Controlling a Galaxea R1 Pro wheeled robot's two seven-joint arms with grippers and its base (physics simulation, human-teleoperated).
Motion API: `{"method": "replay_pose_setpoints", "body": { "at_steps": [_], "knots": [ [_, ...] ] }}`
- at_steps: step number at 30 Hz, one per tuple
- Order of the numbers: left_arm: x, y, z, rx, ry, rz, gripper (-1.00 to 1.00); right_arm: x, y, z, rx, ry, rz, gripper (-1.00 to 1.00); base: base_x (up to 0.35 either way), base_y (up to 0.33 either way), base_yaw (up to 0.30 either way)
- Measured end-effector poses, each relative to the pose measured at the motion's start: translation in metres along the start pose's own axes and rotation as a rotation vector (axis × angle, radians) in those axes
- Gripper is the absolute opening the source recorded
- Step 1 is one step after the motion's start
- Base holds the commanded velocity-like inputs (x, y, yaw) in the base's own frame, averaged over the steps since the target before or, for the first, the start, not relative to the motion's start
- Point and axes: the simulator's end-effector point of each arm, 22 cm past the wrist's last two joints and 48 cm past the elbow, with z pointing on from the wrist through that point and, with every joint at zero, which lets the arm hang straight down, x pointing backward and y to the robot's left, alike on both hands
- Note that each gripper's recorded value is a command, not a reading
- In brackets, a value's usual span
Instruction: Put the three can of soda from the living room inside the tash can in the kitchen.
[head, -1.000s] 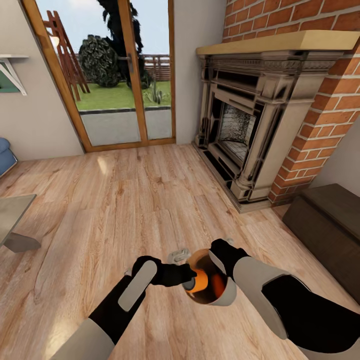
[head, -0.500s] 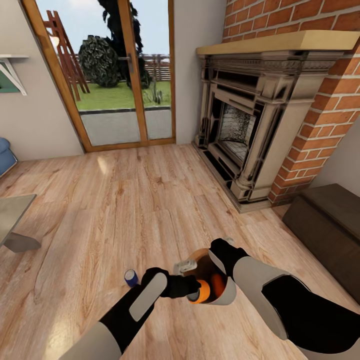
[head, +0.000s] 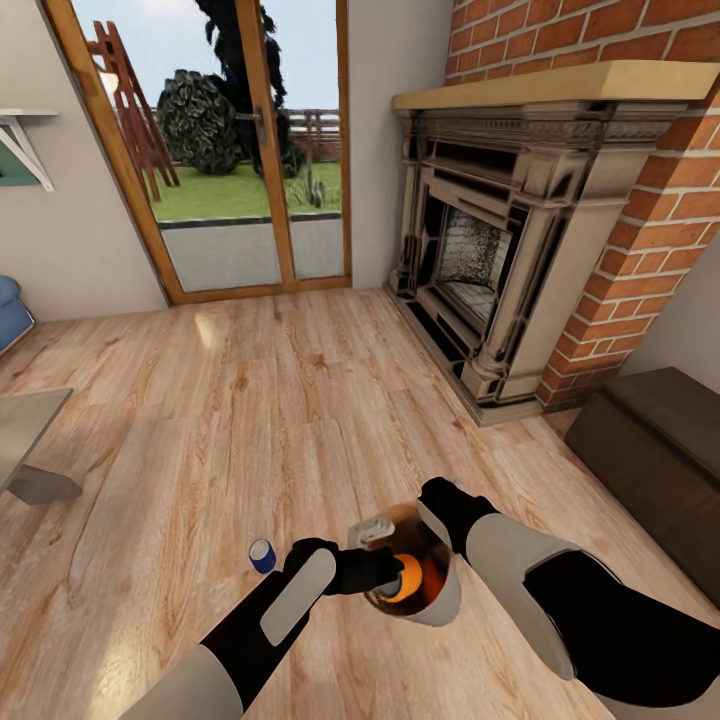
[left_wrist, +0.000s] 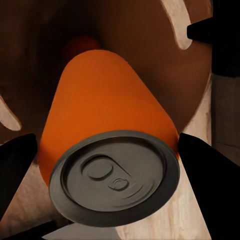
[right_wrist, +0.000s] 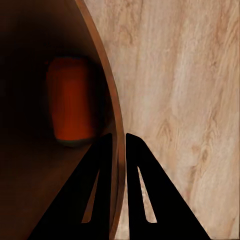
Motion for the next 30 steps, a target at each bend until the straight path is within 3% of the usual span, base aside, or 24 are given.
{"method": "replay_pose_setpoints", "body": {
  "at_steps": [1, 7, 24, 27, 30],
  "knots": [
    [0.0, 0.0, 0.0, 0.0, -0.001, -0.001, 1.0, 0.0, 0.004, 0.0, -0.017, 0.001, 0.01, -1.0, 0.0, 0.0, 0.0],
    [-0.001, 0.0, 0.0, 0.001, -0.005, -0.002, 1.0, 0.001, 0.004, 0.0, -0.017, 0.003, -0.02, -1.0, 0.0, 0.0, 0.0],
    [-0.002, 0.001, -0.001, 0.0, -0.009, 0.002, 1.0, 0.003, 0.006, -0.001, -0.028, 0.018, -0.013, -1.0, 0.0, 0.0, 0.0],
    [-0.004, -0.001, -0.002, 0.004, -0.012, 0.005, 1.0, 0.007, -0.003, 0.003, -0.033, 0.027, 0.015, -1.0, 0.0, 0.0, 0.0],
    [-0.006, -0.004, -0.004, 0.011, -0.018, 0.009, 1.0, 0.019, -0.039, 0.014, -0.004, 0.046, 0.061, -1.0, 0.0, 0.0, 0.0]
  ]
}}
